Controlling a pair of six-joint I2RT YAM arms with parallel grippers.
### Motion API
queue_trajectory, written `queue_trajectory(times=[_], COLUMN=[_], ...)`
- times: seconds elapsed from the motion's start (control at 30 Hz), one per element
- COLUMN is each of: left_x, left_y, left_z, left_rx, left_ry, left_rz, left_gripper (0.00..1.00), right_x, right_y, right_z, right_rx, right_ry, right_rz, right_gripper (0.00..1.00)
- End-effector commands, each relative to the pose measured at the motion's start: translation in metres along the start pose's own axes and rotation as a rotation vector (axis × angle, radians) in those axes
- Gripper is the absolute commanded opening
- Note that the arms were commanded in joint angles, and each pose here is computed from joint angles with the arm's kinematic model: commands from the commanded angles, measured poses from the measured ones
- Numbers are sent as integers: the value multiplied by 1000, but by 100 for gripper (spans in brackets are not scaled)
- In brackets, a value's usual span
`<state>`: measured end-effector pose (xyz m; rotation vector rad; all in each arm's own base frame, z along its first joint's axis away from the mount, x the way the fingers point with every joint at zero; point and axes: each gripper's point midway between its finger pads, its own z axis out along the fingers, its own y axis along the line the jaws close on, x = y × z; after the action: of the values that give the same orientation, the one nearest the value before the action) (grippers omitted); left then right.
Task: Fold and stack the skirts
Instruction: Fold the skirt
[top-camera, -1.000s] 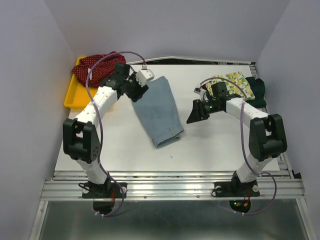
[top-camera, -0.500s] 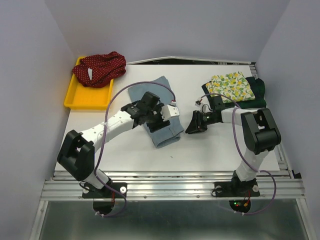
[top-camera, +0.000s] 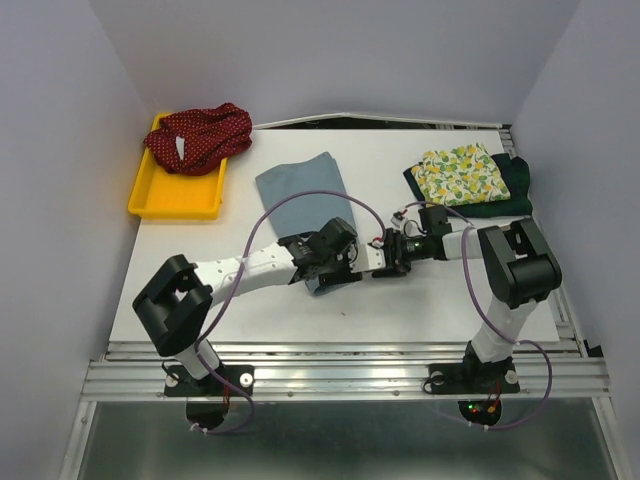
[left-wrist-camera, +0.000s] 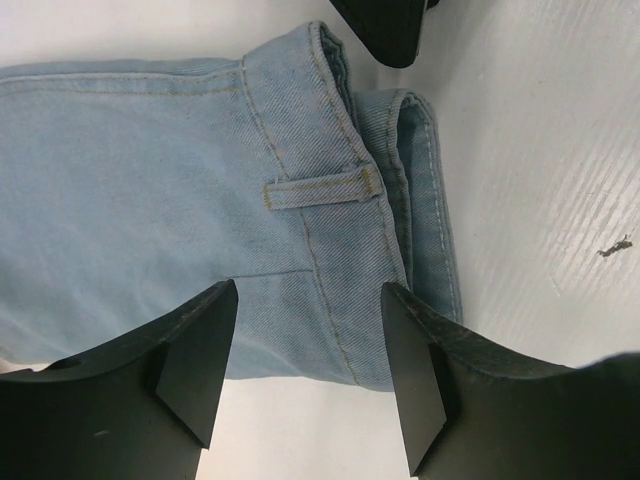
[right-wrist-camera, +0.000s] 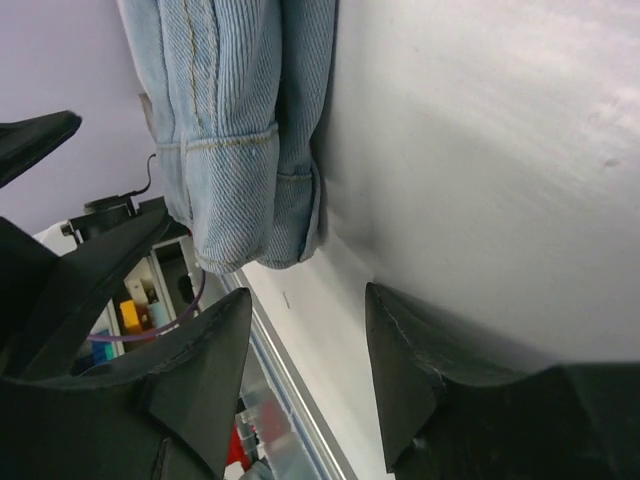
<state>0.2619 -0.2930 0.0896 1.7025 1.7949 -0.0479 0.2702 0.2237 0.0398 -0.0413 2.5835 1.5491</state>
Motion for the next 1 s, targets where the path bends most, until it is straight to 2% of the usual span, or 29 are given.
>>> queue_trajectory(times=[0.0, 0.33, 0.47, 0.7, 0.77, 0.8, 0.97], left_x=[-7, -6, -10, -19, -23, -22, -23], left_y=[12, 8, 7, 0, -3, -3, -2], left_z=[0, 10, 11, 3, 0, 1, 3], left_rx=[-63, -43, -31, 1, 1, -7, -12], left_ry=[-4, 12, 1, -45, -57, -49, -38], left_rz=[5, 0, -2, 9, 18, 30, 55], left_gripper=[71, 71, 71, 73, 74, 74, 74], right_x=[5, -1, -3, -5, -5, -6, -10], right_y=[9, -6, -16, -17, -16, -15, -11], right_z=[8, 26, 30, 31, 31, 30, 30], right_rx=[-38, -29, -4, -10, -9, -10, -15], right_ry=[-3, -23, -45, -53, -59, -61, -68], right_rz=[-44, 9, 34, 26, 22, 18, 14], right_gripper=[55, 51, 42, 11, 8, 3, 1])
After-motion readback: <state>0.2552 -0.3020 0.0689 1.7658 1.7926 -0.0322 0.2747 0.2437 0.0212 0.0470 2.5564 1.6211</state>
